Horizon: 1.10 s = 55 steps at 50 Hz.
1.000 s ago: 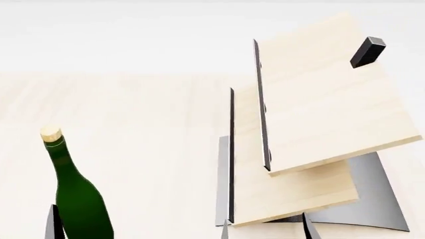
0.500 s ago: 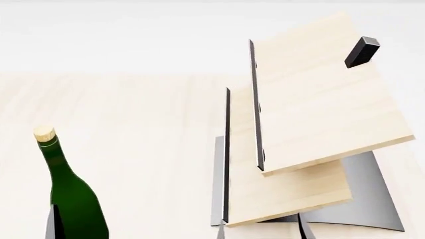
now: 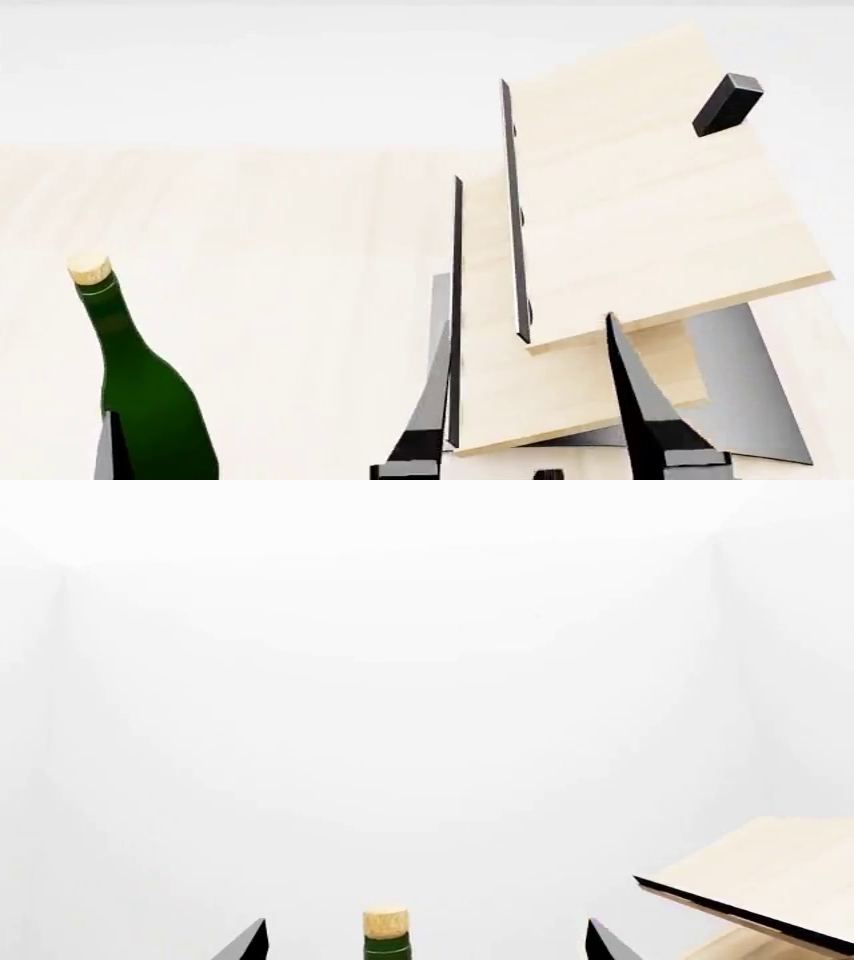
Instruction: Put the wine bottle on the wine rack.
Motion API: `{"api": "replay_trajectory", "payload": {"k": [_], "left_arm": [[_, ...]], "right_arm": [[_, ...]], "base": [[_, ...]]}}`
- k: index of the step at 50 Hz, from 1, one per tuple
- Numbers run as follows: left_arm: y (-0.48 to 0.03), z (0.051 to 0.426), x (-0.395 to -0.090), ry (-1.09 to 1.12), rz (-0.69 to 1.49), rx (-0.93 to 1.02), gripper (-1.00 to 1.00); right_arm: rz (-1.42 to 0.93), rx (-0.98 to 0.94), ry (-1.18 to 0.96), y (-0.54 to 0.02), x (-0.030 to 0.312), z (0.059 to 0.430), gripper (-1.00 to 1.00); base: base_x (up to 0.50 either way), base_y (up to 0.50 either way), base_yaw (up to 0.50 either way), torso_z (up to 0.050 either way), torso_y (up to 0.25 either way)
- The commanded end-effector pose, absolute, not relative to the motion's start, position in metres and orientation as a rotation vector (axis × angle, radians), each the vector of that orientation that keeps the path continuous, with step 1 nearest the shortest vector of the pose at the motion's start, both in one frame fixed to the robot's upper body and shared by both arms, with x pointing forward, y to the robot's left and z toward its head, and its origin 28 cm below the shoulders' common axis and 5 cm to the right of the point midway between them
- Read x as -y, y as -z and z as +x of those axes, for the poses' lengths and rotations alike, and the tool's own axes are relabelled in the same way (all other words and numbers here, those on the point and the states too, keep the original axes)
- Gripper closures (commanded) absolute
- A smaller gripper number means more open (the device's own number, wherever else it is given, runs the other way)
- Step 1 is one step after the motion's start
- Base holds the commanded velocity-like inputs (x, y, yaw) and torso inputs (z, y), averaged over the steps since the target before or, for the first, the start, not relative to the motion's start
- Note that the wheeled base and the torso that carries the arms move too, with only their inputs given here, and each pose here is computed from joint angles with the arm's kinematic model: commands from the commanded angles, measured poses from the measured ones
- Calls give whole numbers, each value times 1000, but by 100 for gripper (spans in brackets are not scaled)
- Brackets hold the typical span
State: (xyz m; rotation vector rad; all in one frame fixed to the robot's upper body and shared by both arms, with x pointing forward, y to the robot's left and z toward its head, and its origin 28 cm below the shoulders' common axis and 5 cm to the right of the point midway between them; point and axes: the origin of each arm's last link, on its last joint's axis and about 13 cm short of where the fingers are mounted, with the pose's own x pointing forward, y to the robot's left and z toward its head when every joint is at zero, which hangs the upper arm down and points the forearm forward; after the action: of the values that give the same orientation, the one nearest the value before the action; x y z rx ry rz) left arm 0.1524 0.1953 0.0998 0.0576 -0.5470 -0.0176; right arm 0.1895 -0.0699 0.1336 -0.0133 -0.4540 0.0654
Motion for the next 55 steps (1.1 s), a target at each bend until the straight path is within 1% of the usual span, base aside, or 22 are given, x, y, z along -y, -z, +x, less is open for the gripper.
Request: {"api": "replay_trajectory", "payload": {"k": [1, 2, 3, 4, 9, 11, 12, 14, 16, 19, 21, 22, 26, 28, 34, 36, 38, 41, 42, 47, 53, 55], "left_arm": [[-100, 152, -195, 20, 59, 549, -100], [-100, 152, -195, 19, 59, 549, -100], [-100, 152, -195, 19, 59, 550, -100], [-101, 152, -195, 19, 60, 550, -100], [-101, 152, -195, 18, 60, 549, -100], [-101, 152, -195, 18, 60, 551, -100], [-101, 152, -196, 17, 58, 550, -100], [-101, 153, -196, 15, 59, 549, -100], [-101, 153, -196, 15, 57, 548, -100], [-102, 153, -197, 12, 58, 551, -100], [-101, 153, -196, 12, 57, 551, -100], [-101, 153, -196, 14, 58, 548, -100], [-101, 153, -196, 16, 58, 548, -100], [-101, 153, -196, 15, 58, 548, -100], [-101, 153, -196, 15, 58, 549, -100], [-101, 153, -196, 16, 59, 549, -100], [-101, 153, -195, 18, 59, 549, -100], [-100, 153, -195, 19, 58, 548, -100], [-99, 153, -195, 19, 57, 546, -100], [-99, 153, -195, 19, 55, 548, -100], [-100, 152, -195, 21, 53, 547, -100], [-100, 152, -195, 22, 53, 547, -100]], "right_arm": [[39, 503, -53, -172, 68, 220, -100], [77, 457, -75, -176, 69, 223, -100], [39, 492, -75, -182, 69, 225, -100], [64, 417, -84, -185, 69, 226, -100], [2, 525, -134, -199, 68, 237, -100], [-64, 355, -125, -199, 70, 240, -100], [-34, 376, -182, -203, 71, 242, -100], [-55, 331, -255, -203, 73, 243, -100], [-65, 314, -277, -206, 73, 245, -100], [-110, 290, -374, -212, 70, 249, -100], [-138, 285, -382, -213, 69, 253, -100], [-165, 250, -430, -214, 68, 258, -100], [-125, 203, -483, -220, 66, 264, -100], [-83, 138, -548, -220, 64, 268, -100], [-103, 80, -662, -222, 56, 272, -100], [-95, 68, -669, -224, 55, 274, -100], [-50, 16, -745, -228, 53, 277, -100], [-25, -5, -762, -232, 52, 281, -100], [7, -49, -805, -232, 51, 284, -100], [63, -135, -905, -238, 48, 288, -100], [100, -193, -946, -238, 45, 296, -100], [93, -276, -969, -238, 43, 296, -100]], "base": [[0, 0, 0, 0, 0], [0, 0, 0, 0, 0], [0, 0, 0, 0, 0], [0, 0, 0, 0, 0], [0, 0, 0, 0, 0], [0, 0, 0, 0, 0], [0, 0, 0, 0, 0], [0, 0, 0, 0, 0], [0, 0, 0, 0, 0], [0, 0, 0, 0, 0], [0, 0, 0, 0, 0], [0, 0, 0, 0, 0], [0, 0, 0, 0, 0], [0, 0, 0, 0, 0], [0, 0, 0, 0, 0], [0, 0, 0, 0, 0], [0, 0, 0, 0, 0], [0, 0, 0, 0, 0], [0, 0, 0, 0, 0], [0, 0, 0, 0, 0], [0, 0, 0, 0, 0], [0, 0, 0, 0, 0]]}}
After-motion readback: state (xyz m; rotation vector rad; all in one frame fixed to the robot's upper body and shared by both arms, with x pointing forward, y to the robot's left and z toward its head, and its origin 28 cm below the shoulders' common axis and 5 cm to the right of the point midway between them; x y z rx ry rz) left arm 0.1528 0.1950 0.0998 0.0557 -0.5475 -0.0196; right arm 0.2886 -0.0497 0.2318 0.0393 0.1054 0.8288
